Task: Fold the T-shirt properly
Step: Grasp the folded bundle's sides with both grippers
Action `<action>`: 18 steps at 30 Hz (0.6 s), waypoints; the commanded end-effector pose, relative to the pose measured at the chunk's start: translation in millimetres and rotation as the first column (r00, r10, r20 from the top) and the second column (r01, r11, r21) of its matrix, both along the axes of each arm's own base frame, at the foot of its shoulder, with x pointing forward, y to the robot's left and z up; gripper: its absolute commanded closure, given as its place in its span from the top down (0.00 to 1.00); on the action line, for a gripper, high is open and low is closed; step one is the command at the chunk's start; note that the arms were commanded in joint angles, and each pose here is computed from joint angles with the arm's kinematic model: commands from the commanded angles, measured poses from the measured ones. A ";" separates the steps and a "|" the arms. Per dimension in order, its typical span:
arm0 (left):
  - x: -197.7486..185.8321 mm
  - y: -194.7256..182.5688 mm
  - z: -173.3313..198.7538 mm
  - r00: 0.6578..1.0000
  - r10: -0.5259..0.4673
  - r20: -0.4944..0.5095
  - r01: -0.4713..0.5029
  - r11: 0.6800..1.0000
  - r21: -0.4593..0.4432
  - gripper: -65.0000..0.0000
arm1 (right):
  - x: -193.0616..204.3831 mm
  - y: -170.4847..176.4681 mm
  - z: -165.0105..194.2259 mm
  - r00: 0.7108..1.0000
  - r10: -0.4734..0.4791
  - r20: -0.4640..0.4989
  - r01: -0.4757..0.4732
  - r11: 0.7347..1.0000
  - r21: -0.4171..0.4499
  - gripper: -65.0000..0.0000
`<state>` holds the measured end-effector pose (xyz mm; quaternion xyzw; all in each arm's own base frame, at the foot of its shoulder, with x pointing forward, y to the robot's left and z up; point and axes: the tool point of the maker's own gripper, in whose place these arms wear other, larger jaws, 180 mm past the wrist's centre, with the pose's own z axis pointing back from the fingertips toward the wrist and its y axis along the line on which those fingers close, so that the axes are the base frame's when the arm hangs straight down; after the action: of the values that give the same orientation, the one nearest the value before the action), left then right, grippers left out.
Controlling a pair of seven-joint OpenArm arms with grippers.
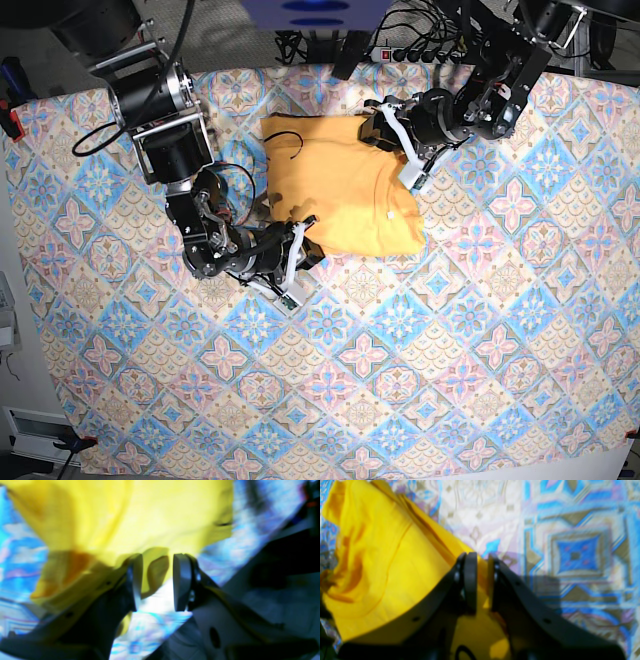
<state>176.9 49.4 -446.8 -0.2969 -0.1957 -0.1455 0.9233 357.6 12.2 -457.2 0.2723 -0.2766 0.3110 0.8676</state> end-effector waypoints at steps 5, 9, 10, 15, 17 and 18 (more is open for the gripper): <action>21.3 1.9 1.1 0.998 -0.027 0.053 0.025 0.999 0.032 0.31 | 13.4 -16.6 9.4 0.999 -0.014 0.037 0.014 1.000 -0.008 0.12; 36.5 11.7 -4.0 0.997 -0.030 0.076 0.024 0.996 0.082 0.31 | 3.3 -44.2 -2.8 1.000 -0.022 0.012 0.023 0.998 -0.066 0.12; 40.5 12.5 -5.7 0.997 -0.027 0.077 0.020 0.996 0.088 0.31 | 5.8 -48.7 -0.2 0.999 -0.025 0.022 0.026 0.997 -0.072 0.12; 60.7 18.9 -19.3 0.996 -0.011 0.084 0.000 0.990 0.139 0.31 | -7.1 -75.4 -2.2 0.999 -0.014 0.033 0.018 0.991 -0.132 0.12; 71.8 21.5 -20.7 0.995 -0.016 0.103 -0.001 0.986 0.167 0.31 | -14.4 -86.3 -1.8 0.999 0.001 0.033 0.005 0.986 -0.168 0.12; 77.6 19.3 -19.8 0.993 -0.021 0.117 0.000 0.985 0.175 0.31 | -17.2 -89.0 -0.5 0.999 0.009 0.036 -0.003 0.984 -0.180 0.12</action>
<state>244.0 59.5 -468.5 -0.2285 -0.2238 -0.1850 0.9292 322.5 -78.8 -474.5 0.1852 -0.2341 0.3417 0.8911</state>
